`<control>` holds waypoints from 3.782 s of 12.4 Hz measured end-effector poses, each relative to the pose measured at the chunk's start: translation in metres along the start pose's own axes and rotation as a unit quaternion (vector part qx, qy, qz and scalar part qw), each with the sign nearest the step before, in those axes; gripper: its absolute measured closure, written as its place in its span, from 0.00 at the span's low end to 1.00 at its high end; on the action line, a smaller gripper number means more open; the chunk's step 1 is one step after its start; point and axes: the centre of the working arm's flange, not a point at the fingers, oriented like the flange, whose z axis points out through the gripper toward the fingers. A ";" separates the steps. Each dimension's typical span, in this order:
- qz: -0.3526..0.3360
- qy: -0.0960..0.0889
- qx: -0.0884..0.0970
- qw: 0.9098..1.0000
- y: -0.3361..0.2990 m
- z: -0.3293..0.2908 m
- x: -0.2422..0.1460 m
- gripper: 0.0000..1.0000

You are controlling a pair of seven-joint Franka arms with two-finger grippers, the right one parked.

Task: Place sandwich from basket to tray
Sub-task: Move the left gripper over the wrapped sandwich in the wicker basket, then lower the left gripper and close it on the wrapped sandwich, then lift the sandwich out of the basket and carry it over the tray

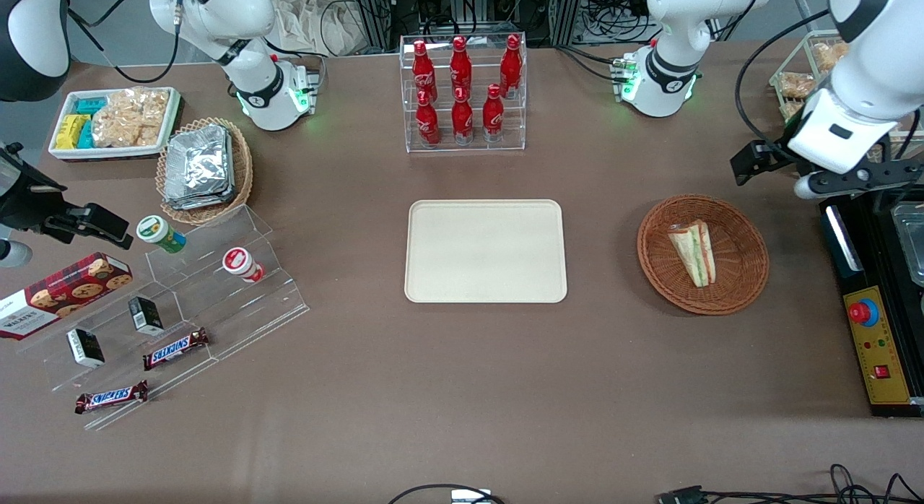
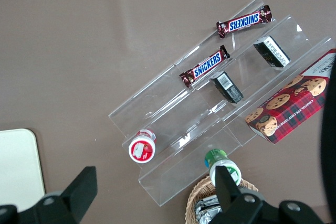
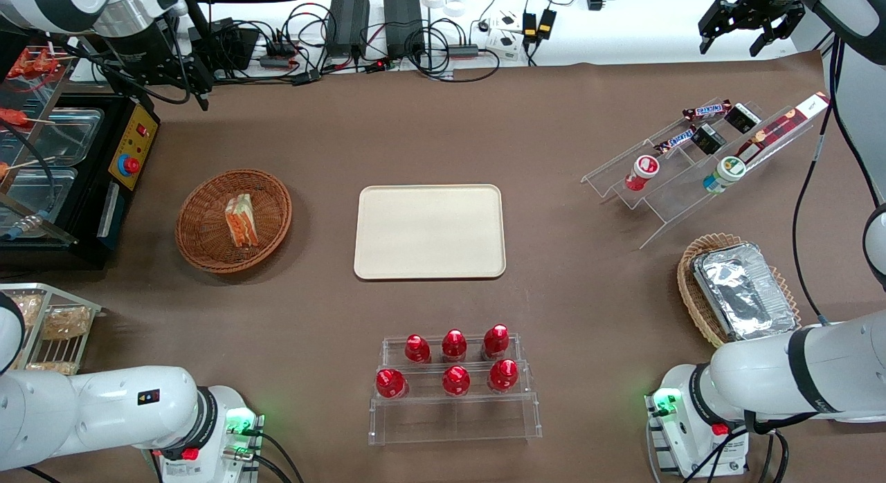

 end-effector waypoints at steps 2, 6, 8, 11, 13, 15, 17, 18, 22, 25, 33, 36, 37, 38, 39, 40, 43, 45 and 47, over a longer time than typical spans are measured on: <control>0.000 -0.007 -0.003 1.000 -0.002 0.000 0.003 0.00; 0.002 -0.021 -0.003 1.000 0.000 0.001 0.006 0.00; 0.002 -0.024 -0.003 1.000 0.000 0.003 0.007 0.00; 0.000 -0.048 0.000 0.999 -0.002 0.019 0.008 0.00; -0.014 -0.071 0.002 0.997 -0.016 0.073 0.012 0.00; -0.031 -0.062 -0.003 0.998 -0.027 0.148 0.012 0.00; -0.073 -0.051 -0.006 0.996 -0.028 0.208 0.003 0.00; -0.091 -0.049 -0.007 0.995 -0.025 0.226 0.001 0.00; -0.110 -0.034 -0.017 0.993 -0.019 0.276 0.008 0.00; -0.113 -0.023 -0.025 0.993 -0.016 0.322 -0.001 0.00; -0.116 -0.026 -0.031 0.992 -0.015 0.364 -0.007 0.36; -0.116 -0.024 -0.031 0.992 -0.015 0.363 -0.007 0.63; -0.116 -0.026 -0.030 0.992 -0.016 0.360 -0.007 0.66; -0.116 -0.038 -0.024 0.992 -0.017 0.346 -0.007 0.68; -0.115 -0.060 -0.012 0.992 -0.019 0.316 -0.008 0.69; -0.113 -0.068 -0.003 0.991 -0.021 0.269 -0.010 0.69; -0.095 -0.051 0.009 0.994 -0.027 0.125 -0.035 0.81; -0.086 -0.047 0.008 0.995 -0.027 0.059 -0.044 0.81; -0.071 -0.044 0.007 0.997 -0.015 0.023 -0.045 0.81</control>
